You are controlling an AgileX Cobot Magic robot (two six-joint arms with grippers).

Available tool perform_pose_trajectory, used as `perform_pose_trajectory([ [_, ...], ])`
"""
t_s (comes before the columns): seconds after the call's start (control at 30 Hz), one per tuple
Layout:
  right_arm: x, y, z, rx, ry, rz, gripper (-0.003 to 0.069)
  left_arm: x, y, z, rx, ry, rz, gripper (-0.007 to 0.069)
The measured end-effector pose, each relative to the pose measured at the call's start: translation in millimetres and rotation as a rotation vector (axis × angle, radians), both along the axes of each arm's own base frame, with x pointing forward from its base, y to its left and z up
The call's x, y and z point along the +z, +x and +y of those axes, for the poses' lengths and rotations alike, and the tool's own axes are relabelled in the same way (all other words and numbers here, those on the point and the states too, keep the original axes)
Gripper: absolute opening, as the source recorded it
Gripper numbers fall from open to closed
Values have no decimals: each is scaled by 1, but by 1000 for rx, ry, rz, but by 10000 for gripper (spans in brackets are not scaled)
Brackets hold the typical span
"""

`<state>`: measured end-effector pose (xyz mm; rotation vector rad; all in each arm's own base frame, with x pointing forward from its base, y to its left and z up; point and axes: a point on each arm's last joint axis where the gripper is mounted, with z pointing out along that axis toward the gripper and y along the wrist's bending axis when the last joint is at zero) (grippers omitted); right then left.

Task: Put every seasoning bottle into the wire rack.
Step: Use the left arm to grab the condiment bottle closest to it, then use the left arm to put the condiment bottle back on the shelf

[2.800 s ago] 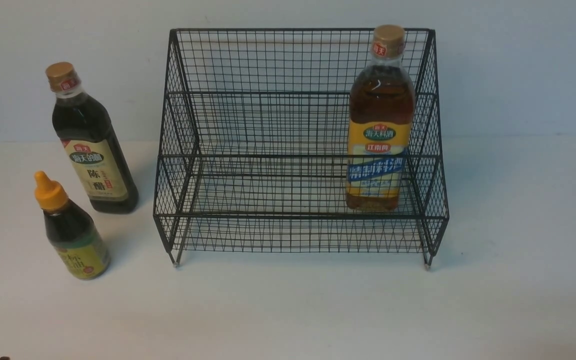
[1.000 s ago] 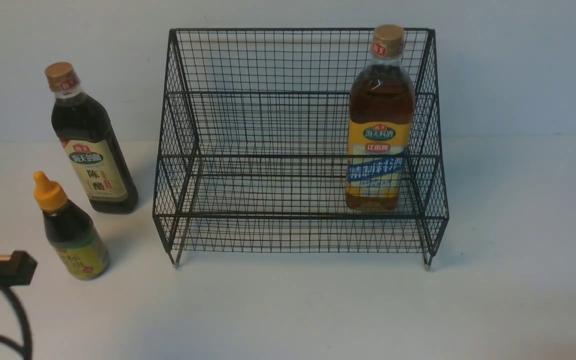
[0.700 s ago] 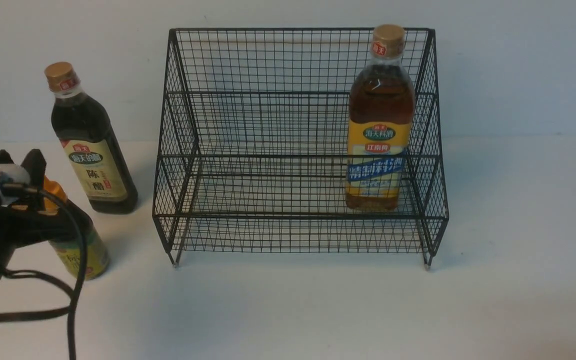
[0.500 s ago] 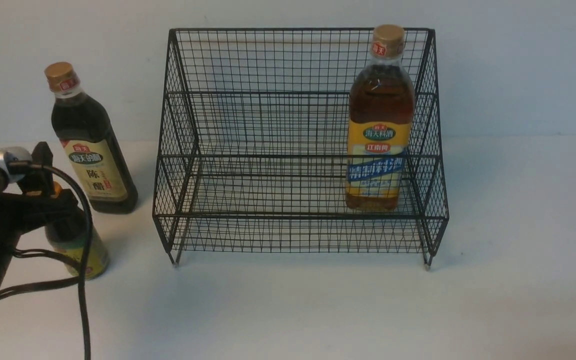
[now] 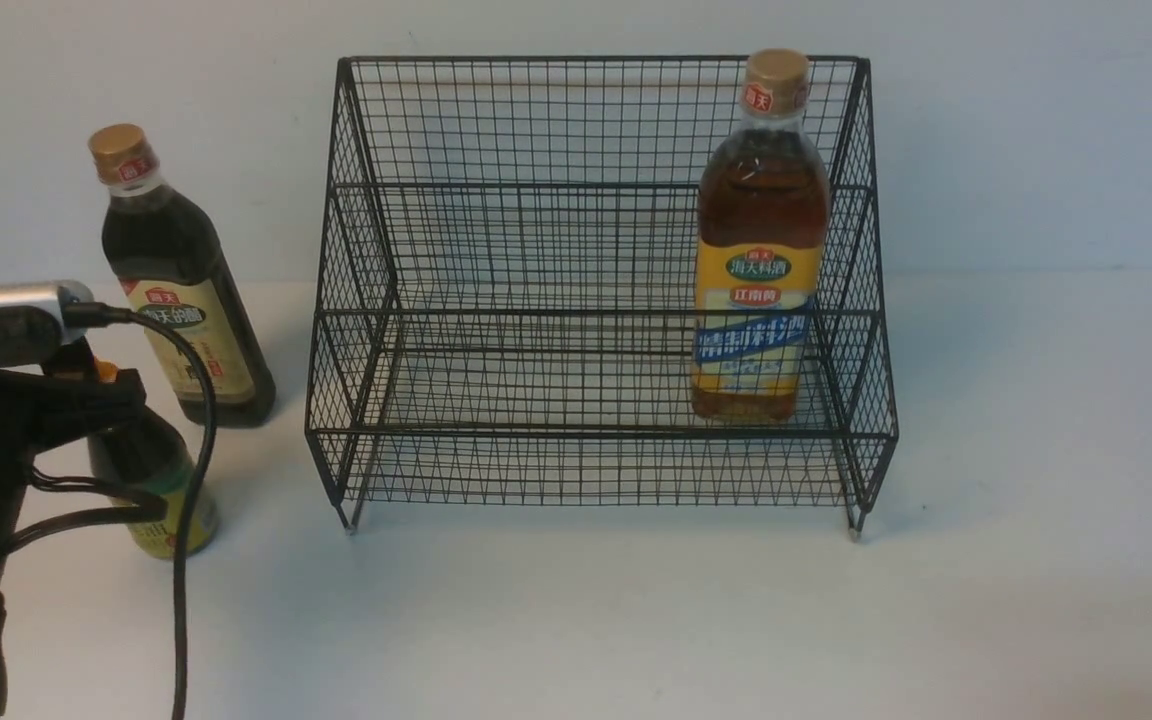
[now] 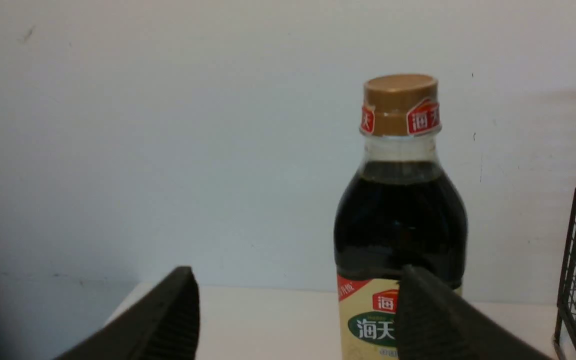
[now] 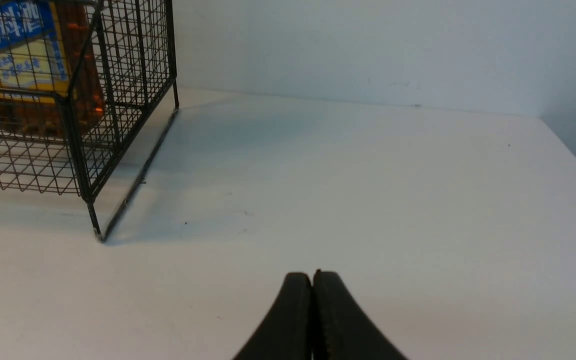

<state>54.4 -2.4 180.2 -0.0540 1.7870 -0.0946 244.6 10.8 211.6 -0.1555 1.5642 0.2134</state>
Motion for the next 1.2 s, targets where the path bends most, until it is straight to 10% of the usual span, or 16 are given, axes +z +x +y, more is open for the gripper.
perform_pose_trajectory([
  [0.5,0,0,0,0,0,0,-15,-34,20,-2,2,-115,67,465],
  [0.73,0,0,0,0,0,0,-15,-33,22,-7,-57,-118,48,114],
  [1.2,0,0,0,0,0,0,-15,-3,-7,-17,-185,-138,230,122],
])
